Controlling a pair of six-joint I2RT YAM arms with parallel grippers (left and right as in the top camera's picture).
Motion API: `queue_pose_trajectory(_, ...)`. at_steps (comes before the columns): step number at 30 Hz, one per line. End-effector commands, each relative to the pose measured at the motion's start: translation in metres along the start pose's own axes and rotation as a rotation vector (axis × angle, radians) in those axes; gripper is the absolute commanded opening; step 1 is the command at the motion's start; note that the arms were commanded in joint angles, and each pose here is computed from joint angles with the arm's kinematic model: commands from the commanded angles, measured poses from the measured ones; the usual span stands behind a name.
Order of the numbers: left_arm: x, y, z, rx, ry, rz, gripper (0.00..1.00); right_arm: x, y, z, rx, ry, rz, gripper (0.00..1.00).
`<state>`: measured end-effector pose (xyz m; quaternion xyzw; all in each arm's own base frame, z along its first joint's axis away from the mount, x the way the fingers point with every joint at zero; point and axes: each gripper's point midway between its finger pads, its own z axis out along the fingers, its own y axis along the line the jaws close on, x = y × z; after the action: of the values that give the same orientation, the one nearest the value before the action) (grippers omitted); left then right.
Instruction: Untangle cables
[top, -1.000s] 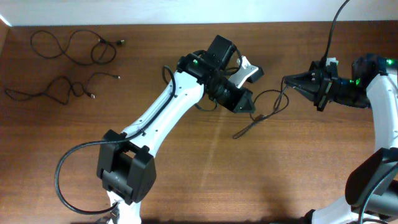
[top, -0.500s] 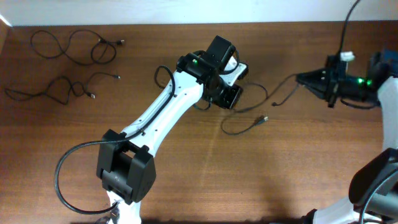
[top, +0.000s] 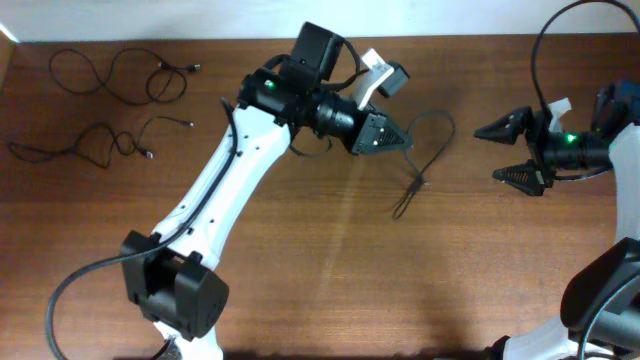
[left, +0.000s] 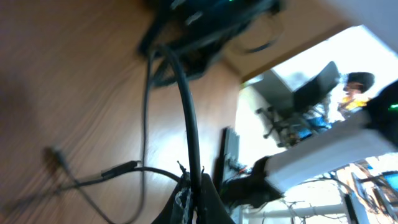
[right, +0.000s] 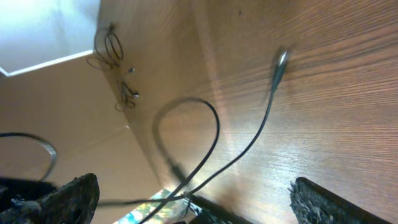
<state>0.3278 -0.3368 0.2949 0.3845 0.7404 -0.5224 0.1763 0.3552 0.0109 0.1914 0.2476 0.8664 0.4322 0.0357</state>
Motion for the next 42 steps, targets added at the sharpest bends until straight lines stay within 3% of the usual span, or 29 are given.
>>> queue_pose_trajectory(1,-0.023,-0.041,-0.015,0.137,-0.077,0.144,0.0,0.01,0.01,0.014,0.014,0.038,-0.059,0.98)
queue_pose_trajectory(2,-0.025,-0.031,-0.014,0.078,-0.079,0.141,0.0,0.014,0.016,0.019,0.003,0.054,-0.075,0.98)
queue_pose_trajectory(5,-0.019,0.034,-0.02,-0.299,-0.062,-0.045,0.0,0.026,0.039,0.027,-0.097,0.102,-0.185,0.98)
queue_pose_trajectory(7,-0.013,0.044,-0.023,-0.358,-0.047,-0.077,0.0,0.03,0.049,0.027,-0.153,0.115,-0.205,0.98)
queue_pose_trajectory(10,-0.012,0.039,-0.022,-0.331,-0.044,-0.081,0.0,0.034,0.065,0.023,-0.254,0.123,-0.265,0.98)
queue_pose_trajectory(14,-0.019,0.015,-0.016,-0.186,-0.061,-0.053,0.0,0.036,0.067,0.024,-0.264,0.129,-0.281,0.99)
queue_pose_trajectory(23,-0.035,0.017,-0.021,-0.187,-0.119,-0.07,0.0,0.051,0.076,0.039,-0.267,0.173,-0.383,0.98)
queue_pose_trajectory(26,-0.053,-0.029,-0.046,0.049,-0.161,-0.016,0.0,0.049,0.075,0.038,-0.262,0.167,-0.384,0.99)
queue_pose_trajectory(28,-0.063,-0.039,-0.062,0.085,-0.19,0.02,0.0,0.046,0.073,0.035,-0.264,0.156,-0.377,0.99)
queue_pose_trajectory(30,-0.067,-0.01,-0.071,-0.082,-0.215,-0.018,0.0,0.041,0.071,0.031,-0.265,0.139,-0.377,0.98)
queue_pose_trajectory(32,-0.044,0.042,-0.079,-0.381,-0.172,-0.158,0.0,0.039,0.071,0.03,-0.266,0.131,-0.375,0.99)
queue_pose_trajectory(34,-0.023,0.06,-0.081,-0.515,-0.11,-0.226,0.0,0.038,0.07,0.029,-0.266,0.128,-0.375,0.98)
queue_pose_trajectory(38,-0.029,0.028,-0.065,-0.391,-0.089,-0.14,0.0,0.035,0.071,0.03,-0.269,0.118,-0.386,0.98)
queue_pose_trajectory(42,-0.065,-0.061,-0.072,-0.079,-0.158,0.054,0.0,0.035,0.071,0.029,-0.268,0.118,-0.384,0.98)
